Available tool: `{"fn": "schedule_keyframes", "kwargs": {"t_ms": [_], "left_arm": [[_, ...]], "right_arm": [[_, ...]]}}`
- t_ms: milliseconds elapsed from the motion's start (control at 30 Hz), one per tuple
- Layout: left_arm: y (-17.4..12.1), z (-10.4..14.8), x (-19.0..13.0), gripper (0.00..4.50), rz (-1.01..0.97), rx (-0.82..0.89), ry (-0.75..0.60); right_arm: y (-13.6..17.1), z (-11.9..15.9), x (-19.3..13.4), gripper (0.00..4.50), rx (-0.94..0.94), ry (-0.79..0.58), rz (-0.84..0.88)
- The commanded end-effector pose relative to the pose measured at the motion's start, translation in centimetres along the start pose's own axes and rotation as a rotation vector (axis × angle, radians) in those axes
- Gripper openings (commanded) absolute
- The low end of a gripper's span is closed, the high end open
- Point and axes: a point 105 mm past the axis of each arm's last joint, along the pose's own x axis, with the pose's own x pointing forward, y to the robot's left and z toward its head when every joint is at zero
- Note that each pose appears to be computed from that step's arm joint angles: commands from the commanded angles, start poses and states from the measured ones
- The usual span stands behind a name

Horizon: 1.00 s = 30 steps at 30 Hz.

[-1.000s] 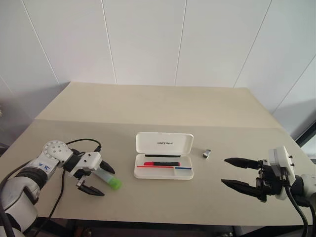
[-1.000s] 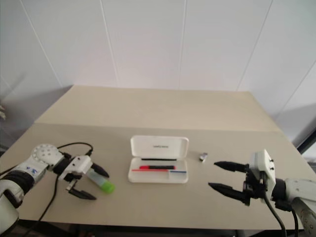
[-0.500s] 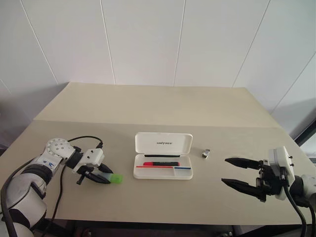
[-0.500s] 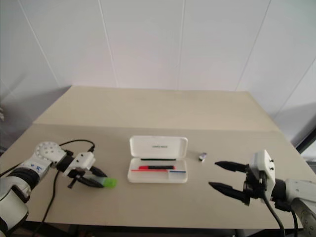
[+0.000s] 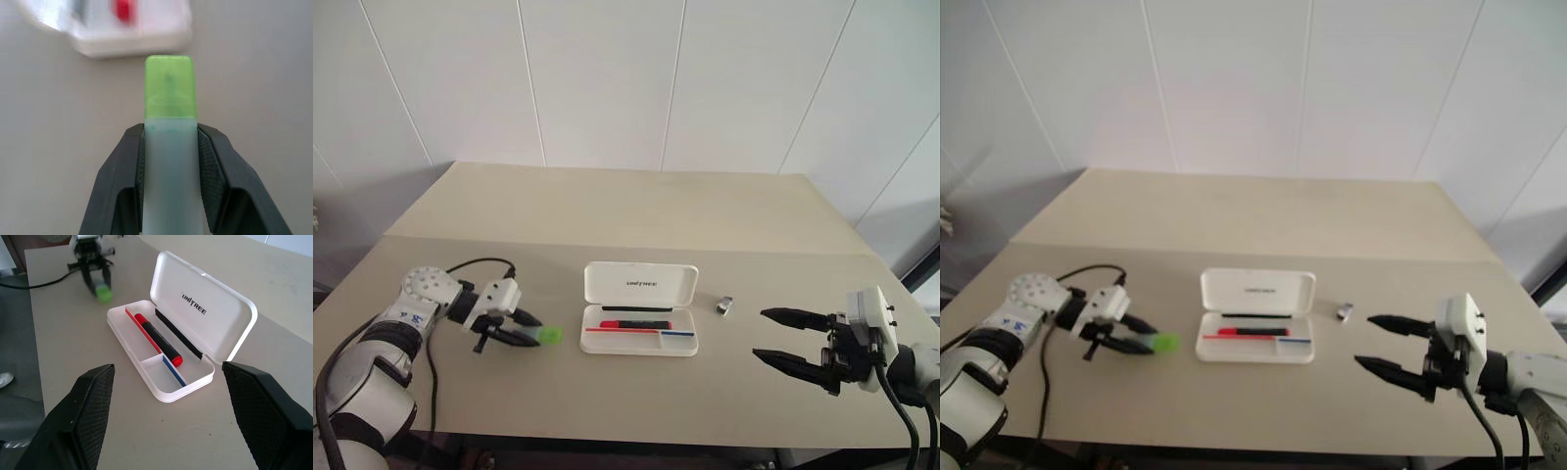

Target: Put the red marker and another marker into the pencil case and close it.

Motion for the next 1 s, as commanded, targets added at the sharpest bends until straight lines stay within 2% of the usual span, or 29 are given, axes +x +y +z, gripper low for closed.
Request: {"fn": "schedule_keyframes", "kwargs": {"t_ms": [33,200,400,533,733,867,1000], "left_arm": [[-0.5,1.8,-1.4,1.09,-0.067,0.017,-0.060],[-0.2,5.3,-2.0,1.09,-0.050,0.031,-0.241],[-0.4,8.1,-2.0,1.09,-0.094,0.059,-0.309],[-0.1,11.2,-0.6,1.09,-0.122,0.123,-0.371],[-1.4,12.1,2.6,1.09,-0.187,0.207,-0.264],[-1.2,12.9,4.4,1.09,-0.153,0.186,-0.272],[-0.4,12.7,6.7,1.09,-0.066,0.098,-0.202]], "right_arm": [[-0.1,0.7,-0.4,4.50,-0.033,-0.015,-0.012],[-0.3,0.7,-0.3,4.50,-0.035,-0.015,-0.014],[-0.5,0.7,-0.1,4.50,-0.039,-0.017,-0.011],[-0.5,0.7,-0.1,4.50,-0.041,-0.015,-0.012],[-0.4,0.5,-0.2,4.50,-0.037,-0.012,-0.020],[-0.2,0.4,-0.1,4.50,-0.033,-0.012,-0.029],[0.1,0.2,-0.3,4.50,-0.026,-0.009,-0.047]]}}
